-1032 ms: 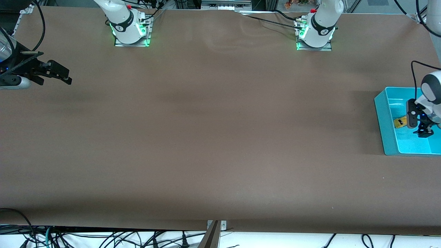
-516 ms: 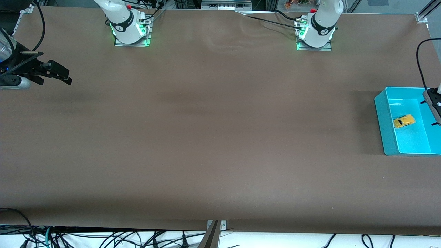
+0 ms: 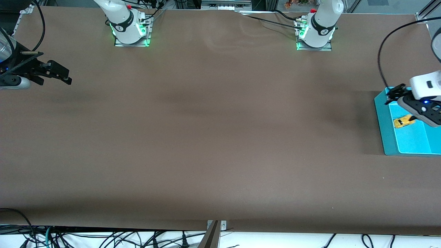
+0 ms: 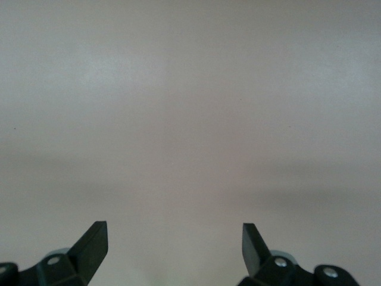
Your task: Wind and store yellow beetle car
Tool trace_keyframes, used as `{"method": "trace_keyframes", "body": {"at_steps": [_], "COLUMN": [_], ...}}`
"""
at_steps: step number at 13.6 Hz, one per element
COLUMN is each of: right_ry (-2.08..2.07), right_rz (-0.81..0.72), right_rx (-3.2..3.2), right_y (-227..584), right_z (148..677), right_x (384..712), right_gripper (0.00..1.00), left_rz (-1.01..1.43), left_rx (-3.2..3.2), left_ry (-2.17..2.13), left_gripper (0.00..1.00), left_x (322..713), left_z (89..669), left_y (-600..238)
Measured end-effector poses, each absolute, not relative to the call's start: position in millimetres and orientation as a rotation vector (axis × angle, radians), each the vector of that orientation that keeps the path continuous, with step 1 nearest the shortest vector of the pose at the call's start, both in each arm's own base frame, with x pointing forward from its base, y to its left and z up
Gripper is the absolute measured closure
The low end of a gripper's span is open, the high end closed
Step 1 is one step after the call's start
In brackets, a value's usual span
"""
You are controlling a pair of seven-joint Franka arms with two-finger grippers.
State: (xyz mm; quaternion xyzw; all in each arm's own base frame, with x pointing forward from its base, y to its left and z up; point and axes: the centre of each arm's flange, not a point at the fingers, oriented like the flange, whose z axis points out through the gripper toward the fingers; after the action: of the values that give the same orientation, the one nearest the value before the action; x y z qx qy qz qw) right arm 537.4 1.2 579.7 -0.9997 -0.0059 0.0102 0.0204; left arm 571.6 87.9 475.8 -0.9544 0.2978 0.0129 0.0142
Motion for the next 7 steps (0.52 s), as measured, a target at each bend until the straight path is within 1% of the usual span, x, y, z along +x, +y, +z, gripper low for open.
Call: {"method": "trace_keyframes", "body": {"at_steps": [5,7], "right_ry": [-0.018,-0.018], "right_rz": [0.032,0.032], "right_rx": [-3.101,-3.101], "right_y": [1.2,1.1], "right_z": [579.7,579.6], "right_x": [537.4,537.4], "right_gripper": [0.00,0.00], "left_rz": [-0.009,-0.071], "left_rx": [-3.114,-3.121], "left_ry": [0.348,0.258], "left_gripper": [0.00,0.00], "left_x": [562.1,561.6], "left_z": [513.2,537.1], "left_y": [-4.8,-37.9]}}
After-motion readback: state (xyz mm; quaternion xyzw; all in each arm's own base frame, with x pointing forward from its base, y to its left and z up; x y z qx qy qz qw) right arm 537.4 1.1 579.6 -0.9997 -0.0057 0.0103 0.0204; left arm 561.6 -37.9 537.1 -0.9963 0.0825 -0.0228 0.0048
